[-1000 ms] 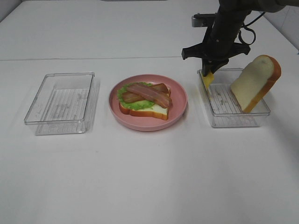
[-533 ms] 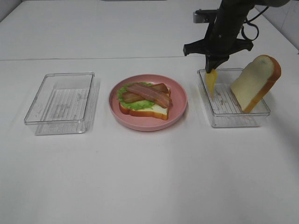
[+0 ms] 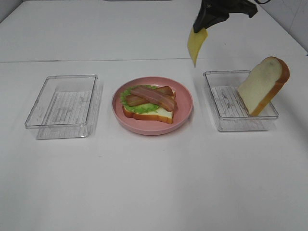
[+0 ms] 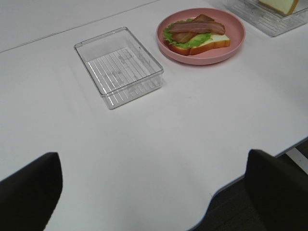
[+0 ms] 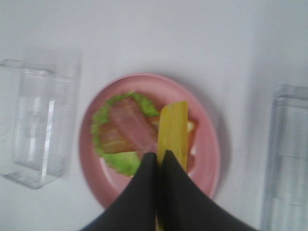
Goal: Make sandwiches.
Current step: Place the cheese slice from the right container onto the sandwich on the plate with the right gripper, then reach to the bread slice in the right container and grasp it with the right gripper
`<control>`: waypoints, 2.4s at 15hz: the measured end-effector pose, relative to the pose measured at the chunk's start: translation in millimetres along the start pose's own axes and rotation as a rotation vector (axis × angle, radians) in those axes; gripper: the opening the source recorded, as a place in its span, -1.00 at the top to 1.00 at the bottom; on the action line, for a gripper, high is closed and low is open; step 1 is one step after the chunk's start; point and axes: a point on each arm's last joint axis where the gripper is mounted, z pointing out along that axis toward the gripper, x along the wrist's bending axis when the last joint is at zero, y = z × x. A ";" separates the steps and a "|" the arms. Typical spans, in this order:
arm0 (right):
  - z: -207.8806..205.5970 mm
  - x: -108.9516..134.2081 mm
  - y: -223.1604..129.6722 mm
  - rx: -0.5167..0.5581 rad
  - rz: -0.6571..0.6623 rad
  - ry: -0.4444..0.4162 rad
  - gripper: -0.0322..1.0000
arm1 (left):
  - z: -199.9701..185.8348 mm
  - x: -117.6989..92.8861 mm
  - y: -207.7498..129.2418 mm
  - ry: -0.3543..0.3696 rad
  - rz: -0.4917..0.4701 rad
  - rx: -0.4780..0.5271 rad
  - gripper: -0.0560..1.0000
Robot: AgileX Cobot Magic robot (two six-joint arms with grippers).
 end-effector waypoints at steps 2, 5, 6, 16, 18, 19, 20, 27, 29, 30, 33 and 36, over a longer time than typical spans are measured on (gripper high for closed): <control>9.7 18.4 -2.4 0.022 -0.013 0.152 0.94 | 0.0 0.0 0.0 0.000 0.000 0.000 -0.95; 39.5 38.9 -10.4 0.080 -0.022 0.243 0.94 | 0.0 0.0 0.0 0.000 0.000 0.000 -0.95; 55.0 45.7 -15.3 0.110 -0.026 0.252 0.94 | 0.0 0.0 0.0 0.000 0.000 0.000 -0.95; 139.4 31.3 -29.9 0.172 0.100 0.173 0.94 | 0.0 0.0 0.0 0.000 0.000 0.000 -0.95; 141.2 24.5 -30.7 0.175 0.111 0.099 0.94 | 0.0 0.0 0.0 0.000 0.000 0.000 -0.95; 141.5 21.9 -30.9 0.175 0.117 0.070 0.91 | 0.0 0.0 0.0 0.000 0.000 0.000 -0.95; 141.7 19.2 -31.0 0.174 0.118 0.040 0.82 | 0.0 0.0 0.0 0.000 0.000 0.000 -0.95; 141.0 12.5 -35.3 0.217 0.082 -0.033 -0.48 | 0.0 0.0 0.0 0.000 0.000 0.000 -0.95; 133.7 12.6 -34.4 0.218 0.056 -0.058 -0.54 | 0.0 0.0 0.0 0.000 0.000 0.000 -0.95; 122.9 14.4 -32.1 0.207 0.031 -0.078 -0.55 | 0.0 0.0 0.0 0.000 0.000 0.000 -0.95; 78.2 14.6 -21.5 0.149 -0.018 -0.133 -0.55 | 0.0 0.0 0.0 0.000 0.000 0.000 -0.95; 29.1 -21.9 -8.8 0.117 0.050 -0.184 -0.55 | 0.0 0.0 0.0 0.000 0.000 0.000 -0.95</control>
